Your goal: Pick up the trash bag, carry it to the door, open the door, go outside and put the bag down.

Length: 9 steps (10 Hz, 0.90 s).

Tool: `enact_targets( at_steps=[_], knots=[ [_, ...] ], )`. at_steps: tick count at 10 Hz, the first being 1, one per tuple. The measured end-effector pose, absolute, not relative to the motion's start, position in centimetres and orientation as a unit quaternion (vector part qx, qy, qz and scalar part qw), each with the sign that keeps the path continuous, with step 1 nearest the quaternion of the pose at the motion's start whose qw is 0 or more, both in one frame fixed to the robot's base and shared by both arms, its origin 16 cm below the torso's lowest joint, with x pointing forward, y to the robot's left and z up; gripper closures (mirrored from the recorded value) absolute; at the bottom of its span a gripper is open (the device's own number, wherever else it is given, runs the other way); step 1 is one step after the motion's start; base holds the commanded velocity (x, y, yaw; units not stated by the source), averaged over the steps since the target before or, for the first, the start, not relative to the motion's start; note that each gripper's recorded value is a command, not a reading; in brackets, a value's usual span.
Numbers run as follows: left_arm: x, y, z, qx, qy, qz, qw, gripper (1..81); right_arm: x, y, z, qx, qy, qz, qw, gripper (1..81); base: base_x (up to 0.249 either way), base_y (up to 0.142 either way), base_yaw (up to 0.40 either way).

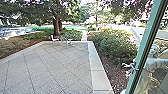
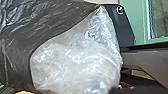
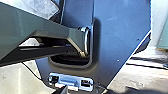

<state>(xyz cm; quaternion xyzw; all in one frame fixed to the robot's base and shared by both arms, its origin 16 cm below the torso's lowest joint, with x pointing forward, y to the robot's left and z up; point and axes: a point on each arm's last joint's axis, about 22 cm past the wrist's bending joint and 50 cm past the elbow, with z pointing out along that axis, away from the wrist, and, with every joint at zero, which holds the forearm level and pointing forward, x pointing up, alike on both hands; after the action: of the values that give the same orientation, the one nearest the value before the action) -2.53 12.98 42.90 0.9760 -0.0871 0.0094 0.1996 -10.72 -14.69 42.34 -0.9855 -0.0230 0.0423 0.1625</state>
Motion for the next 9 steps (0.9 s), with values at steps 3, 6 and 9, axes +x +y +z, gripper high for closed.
enact_targets(
  at_steps=[3, 6, 9],
  knots=[
    [-2.53, 13.02, 42.89, 0.976, -0.087, 0.009, 0.199, 81.1, -10.72, -14.69, 42.34, -0.986, -0.023, 0.042, 0.162, 1.0, 0.111, 0.0, 0.0],
    [-2.56, 13.02, 42.89, 0.976, -0.087, 0.009, 0.199, 81.1, -10.53, -14.69, 42.32, -0.986, -0.023, 0.041, 0.163, 1.0, 0.111, 0.0, 0.0],
    [-2.1, 13.0, 42.89, 0.976, -0.088, 0.012, 0.199, 81.1, -10.22, -14.68, 42.3, -0.986, -0.024, 0.04, 0.163, 1.0, 0.111, 0.0, 0.0]
  ],
)
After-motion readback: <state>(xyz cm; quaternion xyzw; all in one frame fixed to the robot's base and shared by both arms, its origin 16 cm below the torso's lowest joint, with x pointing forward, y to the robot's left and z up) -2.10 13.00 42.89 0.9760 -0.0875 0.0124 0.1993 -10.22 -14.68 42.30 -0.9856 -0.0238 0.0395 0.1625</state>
